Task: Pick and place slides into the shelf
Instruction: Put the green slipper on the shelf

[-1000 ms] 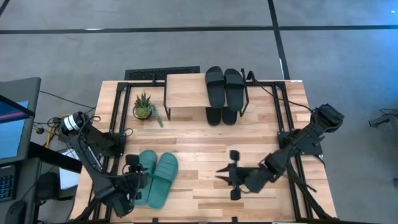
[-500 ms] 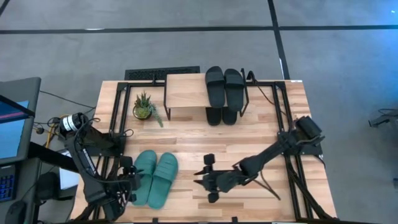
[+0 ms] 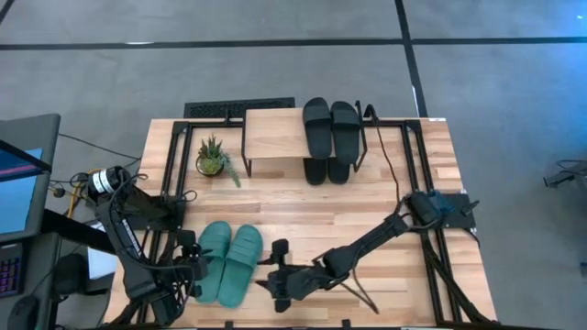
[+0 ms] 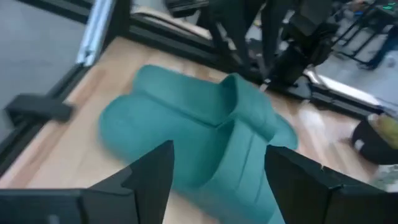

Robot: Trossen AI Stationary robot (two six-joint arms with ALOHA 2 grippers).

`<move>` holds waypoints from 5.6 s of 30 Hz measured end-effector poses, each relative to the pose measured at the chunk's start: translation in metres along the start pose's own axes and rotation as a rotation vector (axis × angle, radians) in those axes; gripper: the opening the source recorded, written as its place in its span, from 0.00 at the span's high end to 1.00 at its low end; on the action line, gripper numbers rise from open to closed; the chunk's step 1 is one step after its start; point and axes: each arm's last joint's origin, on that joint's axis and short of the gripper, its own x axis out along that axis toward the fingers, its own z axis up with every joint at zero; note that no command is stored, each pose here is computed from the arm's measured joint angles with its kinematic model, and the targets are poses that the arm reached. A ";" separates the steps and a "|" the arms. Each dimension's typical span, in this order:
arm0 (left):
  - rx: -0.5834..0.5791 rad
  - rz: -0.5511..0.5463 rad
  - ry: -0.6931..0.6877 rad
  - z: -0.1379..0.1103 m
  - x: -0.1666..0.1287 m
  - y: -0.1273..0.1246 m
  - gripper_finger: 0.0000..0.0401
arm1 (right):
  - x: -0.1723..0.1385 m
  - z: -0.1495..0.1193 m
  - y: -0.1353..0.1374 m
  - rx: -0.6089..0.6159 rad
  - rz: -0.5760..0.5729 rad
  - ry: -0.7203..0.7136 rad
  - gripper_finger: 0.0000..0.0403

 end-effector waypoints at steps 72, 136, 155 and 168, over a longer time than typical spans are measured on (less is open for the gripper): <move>-0.018 0.061 -0.097 -0.013 -0.014 0.006 0.78 | 0.062 -0.032 -0.008 -0.019 -0.439 0.359 0.98; -0.025 0.068 -0.138 -0.012 -0.014 0.006 0.78 | 0.007 -0.030 -0.024 -0.059 -0.233 0.743 0.44; -0.025 0.068 -0.140 -0.012 -0.014 0.006 0.78 | 0.023 -0.026 -0.039 -0.255 -0.123 0.702 0.58; -0.025 0.072 -0.158 -0.012 -0.014 0.006 0.78 | 0.027 -0.030 -0.051 -0.261 -0.158 0.728 0.82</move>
